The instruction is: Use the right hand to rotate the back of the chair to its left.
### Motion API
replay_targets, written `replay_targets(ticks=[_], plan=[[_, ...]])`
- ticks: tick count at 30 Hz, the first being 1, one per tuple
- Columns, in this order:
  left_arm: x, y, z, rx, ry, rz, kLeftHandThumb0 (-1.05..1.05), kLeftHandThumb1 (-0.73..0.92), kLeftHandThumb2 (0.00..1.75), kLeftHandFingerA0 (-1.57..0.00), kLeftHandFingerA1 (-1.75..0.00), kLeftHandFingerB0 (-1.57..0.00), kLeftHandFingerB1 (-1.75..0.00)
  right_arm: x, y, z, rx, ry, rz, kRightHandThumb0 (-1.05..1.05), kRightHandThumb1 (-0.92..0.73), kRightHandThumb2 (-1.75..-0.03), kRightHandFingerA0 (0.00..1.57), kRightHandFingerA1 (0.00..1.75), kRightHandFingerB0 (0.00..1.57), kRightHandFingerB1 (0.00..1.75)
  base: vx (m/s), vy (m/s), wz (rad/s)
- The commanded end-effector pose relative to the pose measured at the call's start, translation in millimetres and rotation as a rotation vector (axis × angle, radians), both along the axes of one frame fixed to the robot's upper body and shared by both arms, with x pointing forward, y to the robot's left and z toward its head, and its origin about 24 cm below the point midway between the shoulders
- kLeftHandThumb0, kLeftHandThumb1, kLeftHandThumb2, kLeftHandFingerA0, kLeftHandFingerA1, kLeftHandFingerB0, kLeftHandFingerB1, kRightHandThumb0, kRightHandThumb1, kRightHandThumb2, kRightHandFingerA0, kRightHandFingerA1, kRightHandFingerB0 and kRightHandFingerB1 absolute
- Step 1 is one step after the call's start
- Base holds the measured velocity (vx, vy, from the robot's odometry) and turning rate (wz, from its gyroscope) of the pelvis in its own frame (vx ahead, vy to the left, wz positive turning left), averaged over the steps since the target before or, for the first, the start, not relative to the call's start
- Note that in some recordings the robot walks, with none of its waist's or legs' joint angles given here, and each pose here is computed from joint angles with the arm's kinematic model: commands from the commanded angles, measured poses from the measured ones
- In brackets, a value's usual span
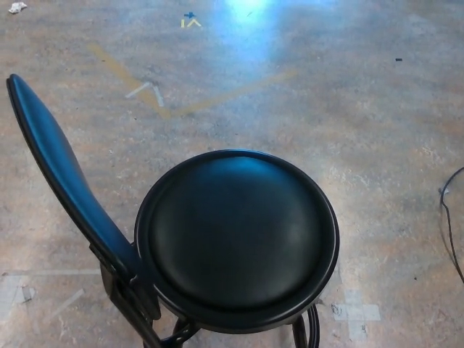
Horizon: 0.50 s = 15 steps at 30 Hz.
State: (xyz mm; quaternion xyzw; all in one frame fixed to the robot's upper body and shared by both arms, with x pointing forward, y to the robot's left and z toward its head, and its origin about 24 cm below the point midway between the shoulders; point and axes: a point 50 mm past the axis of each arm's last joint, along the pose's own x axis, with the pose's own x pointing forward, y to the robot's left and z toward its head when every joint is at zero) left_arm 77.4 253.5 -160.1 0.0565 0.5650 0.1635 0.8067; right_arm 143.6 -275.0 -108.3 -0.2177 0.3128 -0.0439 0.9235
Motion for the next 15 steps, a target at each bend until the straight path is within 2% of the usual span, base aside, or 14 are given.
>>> replay_targets(ticks=[1,5,15], plan=[[-7.9,3.0,0.2,-0.038,-0.062,0.122,-0.51,0.83,0.65,-0.59,-0.5,-0.55,-0.45,-38.4,-6.0,-28.2,0.091,0.207,-0.294,-0.35,-0.55,-1.11,0.0,0.48,0.0,0.47,0.0,0.0,0.0],[-0.4,2.1,1.7,-0.026,-0.091,0.103,-0.54,0.83,0.65,-0.69,-0.53,-0.65,-0.47,-39.8,-7.3,-29.0,0.115,0.214,-0.32,-0.34,-0.56,-1.11,0.0,0.48,0.0,0.47,0.0,0.0,0.0],[2.9,2.7,2.3,-0.075,-0.126,0.172,-0.51,0.84,0.65,-0.68,-0.55,-0.62,-0.49,-28.7,-8.4,-26.1,0.116,0.19,-0.334,-0.35,-0.54,-1.1,0.0,0.48,0.0,0.47,0.0,0.0,0.0]])
